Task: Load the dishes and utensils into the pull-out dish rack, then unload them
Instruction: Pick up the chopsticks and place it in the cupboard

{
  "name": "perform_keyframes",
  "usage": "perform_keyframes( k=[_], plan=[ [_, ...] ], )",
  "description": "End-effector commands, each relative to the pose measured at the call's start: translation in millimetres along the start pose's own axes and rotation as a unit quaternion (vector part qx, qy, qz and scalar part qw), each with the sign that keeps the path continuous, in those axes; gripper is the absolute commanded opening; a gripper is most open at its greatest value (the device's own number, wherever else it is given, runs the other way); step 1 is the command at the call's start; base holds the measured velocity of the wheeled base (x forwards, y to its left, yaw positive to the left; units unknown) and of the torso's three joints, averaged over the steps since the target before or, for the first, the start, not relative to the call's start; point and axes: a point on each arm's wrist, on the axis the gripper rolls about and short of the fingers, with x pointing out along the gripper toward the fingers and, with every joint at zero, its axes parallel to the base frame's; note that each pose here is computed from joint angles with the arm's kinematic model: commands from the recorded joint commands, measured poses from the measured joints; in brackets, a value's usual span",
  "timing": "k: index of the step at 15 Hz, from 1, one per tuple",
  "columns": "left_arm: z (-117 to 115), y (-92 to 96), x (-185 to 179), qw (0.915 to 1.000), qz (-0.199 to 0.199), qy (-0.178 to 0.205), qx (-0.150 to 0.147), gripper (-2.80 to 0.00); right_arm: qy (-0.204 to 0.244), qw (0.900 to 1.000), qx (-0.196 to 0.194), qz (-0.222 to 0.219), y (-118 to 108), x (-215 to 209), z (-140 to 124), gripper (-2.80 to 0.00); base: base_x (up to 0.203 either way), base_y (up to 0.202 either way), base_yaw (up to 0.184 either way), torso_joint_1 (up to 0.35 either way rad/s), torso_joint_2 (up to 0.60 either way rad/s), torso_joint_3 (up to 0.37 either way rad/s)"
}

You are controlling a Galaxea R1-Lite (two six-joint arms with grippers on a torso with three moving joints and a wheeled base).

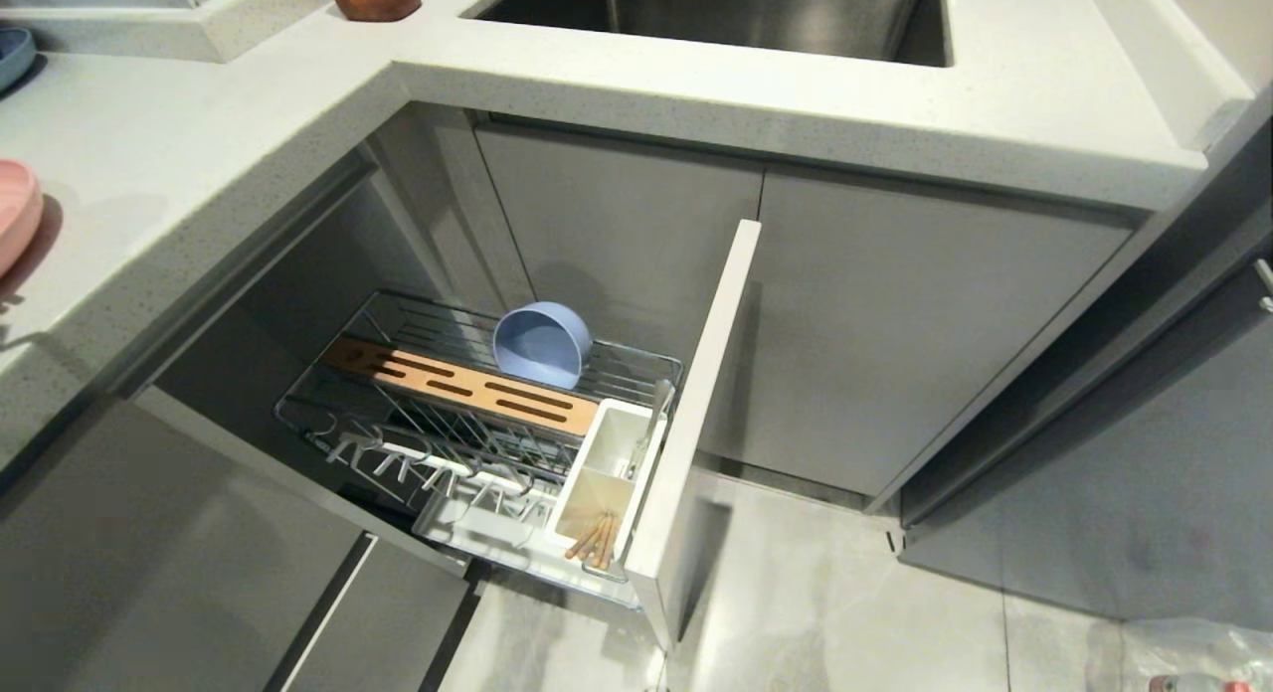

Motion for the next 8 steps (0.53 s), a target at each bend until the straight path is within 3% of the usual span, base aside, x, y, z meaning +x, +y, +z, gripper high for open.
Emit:
perform_keyframes(
  k=[1,5,8],
  plan=[
    [0.3,-1.2,2.0,1.0000,0.001,0.001,-0.005,0.00,0.001,1.000,0.000,0.000,0.0,0.1,0.0,-2.80,0.000,0.000,0.000,0.000,0.00,0.000],
    [0.9,-9.0,-5.2,0.9990,-0.036,0.008,-0.026,0.00,0.001,1.000,0.000,0.000,0.0,0.1,0.0,-2.80,0.000,0.000,0.000,0.000,0.00,0.000],
    [-4.6,-11.0,-10.5,0.9971,-0.047,0.041,-0.043,0.00,0.001,1.000,0.000,0.000,0.0,0.1,0.0,-2.80,0.000,0.000,0.000,0.000,0.00,0.000]
  ],
)
